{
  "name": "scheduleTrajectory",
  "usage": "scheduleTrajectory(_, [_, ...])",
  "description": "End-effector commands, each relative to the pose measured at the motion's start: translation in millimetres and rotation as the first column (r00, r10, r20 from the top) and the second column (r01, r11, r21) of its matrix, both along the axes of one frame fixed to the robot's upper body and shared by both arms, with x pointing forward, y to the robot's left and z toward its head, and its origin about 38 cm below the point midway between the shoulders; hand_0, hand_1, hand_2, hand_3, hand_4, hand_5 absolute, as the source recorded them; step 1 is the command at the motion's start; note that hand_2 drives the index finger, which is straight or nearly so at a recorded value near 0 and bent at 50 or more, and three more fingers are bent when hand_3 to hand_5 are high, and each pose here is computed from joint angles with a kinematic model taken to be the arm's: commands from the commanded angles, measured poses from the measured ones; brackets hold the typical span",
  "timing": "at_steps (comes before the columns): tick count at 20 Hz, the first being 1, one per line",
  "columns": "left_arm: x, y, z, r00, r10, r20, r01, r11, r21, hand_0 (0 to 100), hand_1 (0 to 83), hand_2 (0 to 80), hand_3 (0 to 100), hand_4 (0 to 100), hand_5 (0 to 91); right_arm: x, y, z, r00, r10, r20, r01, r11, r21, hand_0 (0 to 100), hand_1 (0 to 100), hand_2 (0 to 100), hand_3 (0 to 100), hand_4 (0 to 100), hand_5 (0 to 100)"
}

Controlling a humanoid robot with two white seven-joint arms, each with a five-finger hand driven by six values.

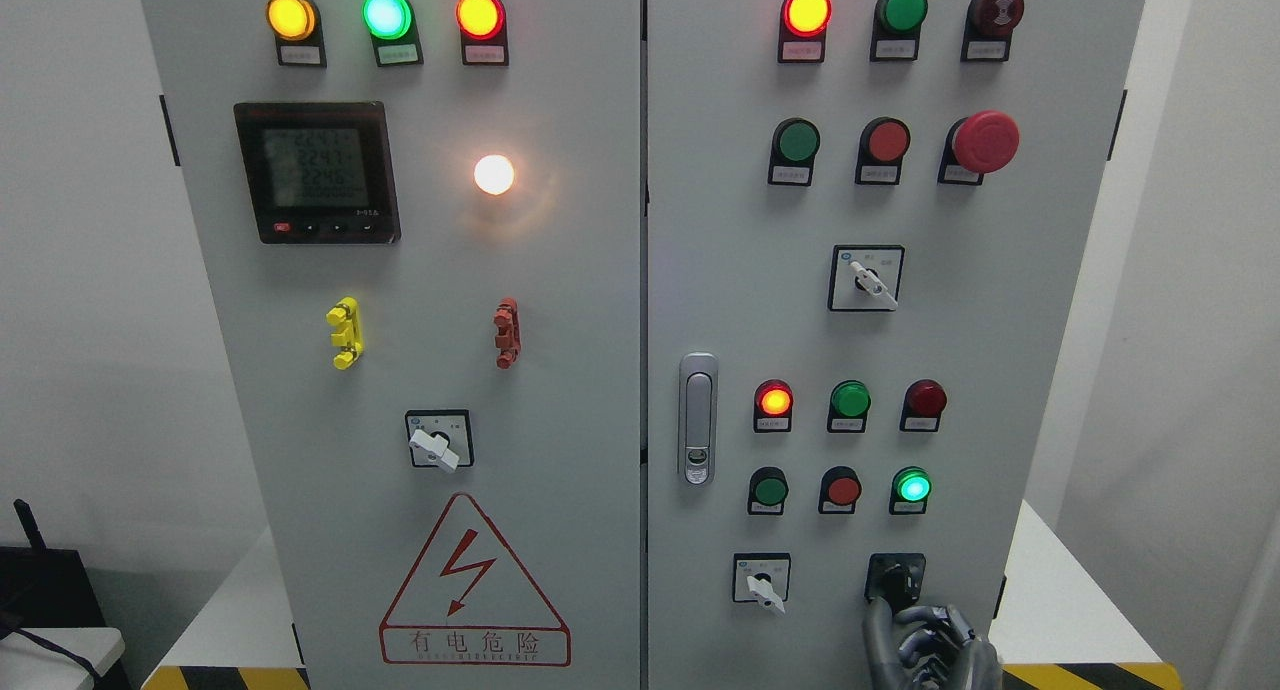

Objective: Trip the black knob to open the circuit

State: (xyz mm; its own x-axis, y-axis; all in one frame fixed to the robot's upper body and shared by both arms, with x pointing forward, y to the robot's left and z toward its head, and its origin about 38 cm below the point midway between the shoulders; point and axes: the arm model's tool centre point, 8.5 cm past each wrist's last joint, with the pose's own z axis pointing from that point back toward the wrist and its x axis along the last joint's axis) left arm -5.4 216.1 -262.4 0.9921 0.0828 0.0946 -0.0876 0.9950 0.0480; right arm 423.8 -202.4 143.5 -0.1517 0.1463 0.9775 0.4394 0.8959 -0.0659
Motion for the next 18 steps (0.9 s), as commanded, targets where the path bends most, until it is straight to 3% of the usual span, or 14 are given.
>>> scheduleTrajectory(1, [5.2, -0.4, 0.0, 0.999, -0.033, 0.008, 0.033, 0.999, -0.001, 12, 38.9, 0.0, 0, 0, 0.0, -0.1, -0.6, -0.3, 1.0, 0.002, -0.001, -0.002, 1.0, -0.007, 35, 72, 58, 90, 91, 92])
scheduleTrajectory(18, [5.2, -0.4, 0.0, 0.999, -0.033, 0.008, 0.033, 0.999, -0.001, 12, 38.9, 0.0, 0, 0, 0.0, -0.2, -5.5, -0.3, 1.0, -0.012, -0.001, 0.012, 1.0, -0.009, 35, 72, 51, 89, 90, 92])
